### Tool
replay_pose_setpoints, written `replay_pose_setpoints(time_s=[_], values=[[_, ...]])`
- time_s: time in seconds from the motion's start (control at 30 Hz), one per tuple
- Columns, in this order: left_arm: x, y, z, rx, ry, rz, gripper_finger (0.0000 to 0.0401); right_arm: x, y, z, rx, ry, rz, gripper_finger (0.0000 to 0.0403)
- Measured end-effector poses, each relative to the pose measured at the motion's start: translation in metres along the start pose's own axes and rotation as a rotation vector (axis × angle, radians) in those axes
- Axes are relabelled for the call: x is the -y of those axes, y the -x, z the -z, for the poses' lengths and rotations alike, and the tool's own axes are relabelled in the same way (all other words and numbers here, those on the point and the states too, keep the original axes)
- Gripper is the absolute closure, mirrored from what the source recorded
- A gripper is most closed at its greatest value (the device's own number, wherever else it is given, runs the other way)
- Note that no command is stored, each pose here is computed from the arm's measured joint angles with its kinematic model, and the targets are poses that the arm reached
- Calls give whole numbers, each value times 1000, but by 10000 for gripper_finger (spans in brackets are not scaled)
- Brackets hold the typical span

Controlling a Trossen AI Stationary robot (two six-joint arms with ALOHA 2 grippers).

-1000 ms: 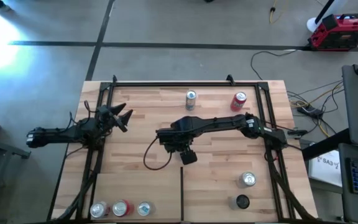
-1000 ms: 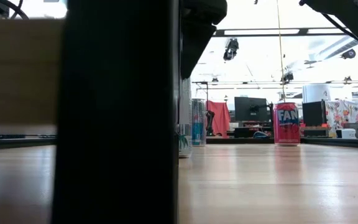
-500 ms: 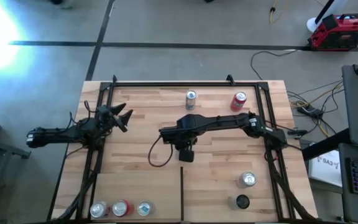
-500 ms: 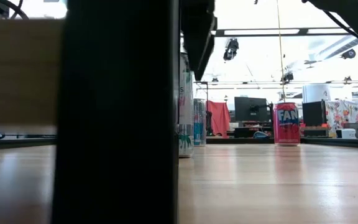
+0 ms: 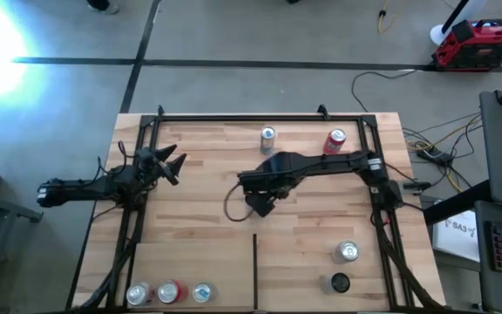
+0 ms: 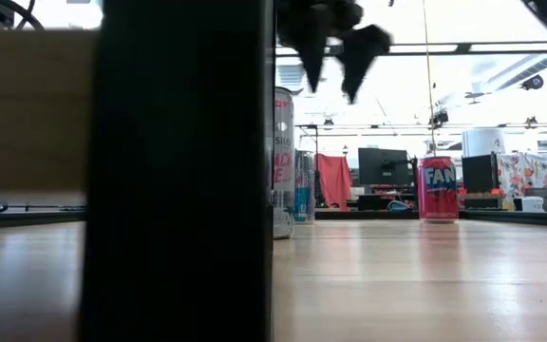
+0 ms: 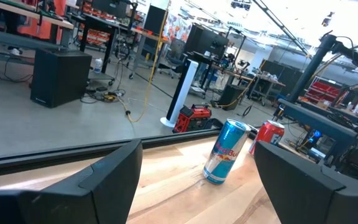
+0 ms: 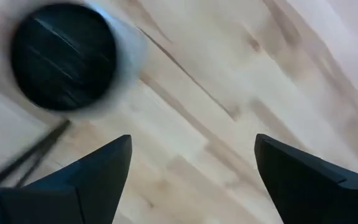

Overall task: Place canned beverage on shelf
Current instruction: Move the red silver soda can to the center of the table

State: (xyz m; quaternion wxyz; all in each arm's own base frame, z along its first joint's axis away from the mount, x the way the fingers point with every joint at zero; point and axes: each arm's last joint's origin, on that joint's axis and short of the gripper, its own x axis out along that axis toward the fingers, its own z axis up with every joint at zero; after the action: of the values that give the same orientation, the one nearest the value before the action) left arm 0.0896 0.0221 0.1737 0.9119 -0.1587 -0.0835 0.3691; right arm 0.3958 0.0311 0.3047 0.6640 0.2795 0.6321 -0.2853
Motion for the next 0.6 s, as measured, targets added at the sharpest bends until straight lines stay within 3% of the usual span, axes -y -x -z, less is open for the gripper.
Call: replay_pose_setpoints(time_s=[0.3, 0.6], values=[[0, 0, 0, 0, 0, 0, 107, 54, -2, 58, -131, -395, 76, 81], [0, 0, 0, 0, 0, 0, 107, 69, -14, 114, -183, -771, 74, 81]])
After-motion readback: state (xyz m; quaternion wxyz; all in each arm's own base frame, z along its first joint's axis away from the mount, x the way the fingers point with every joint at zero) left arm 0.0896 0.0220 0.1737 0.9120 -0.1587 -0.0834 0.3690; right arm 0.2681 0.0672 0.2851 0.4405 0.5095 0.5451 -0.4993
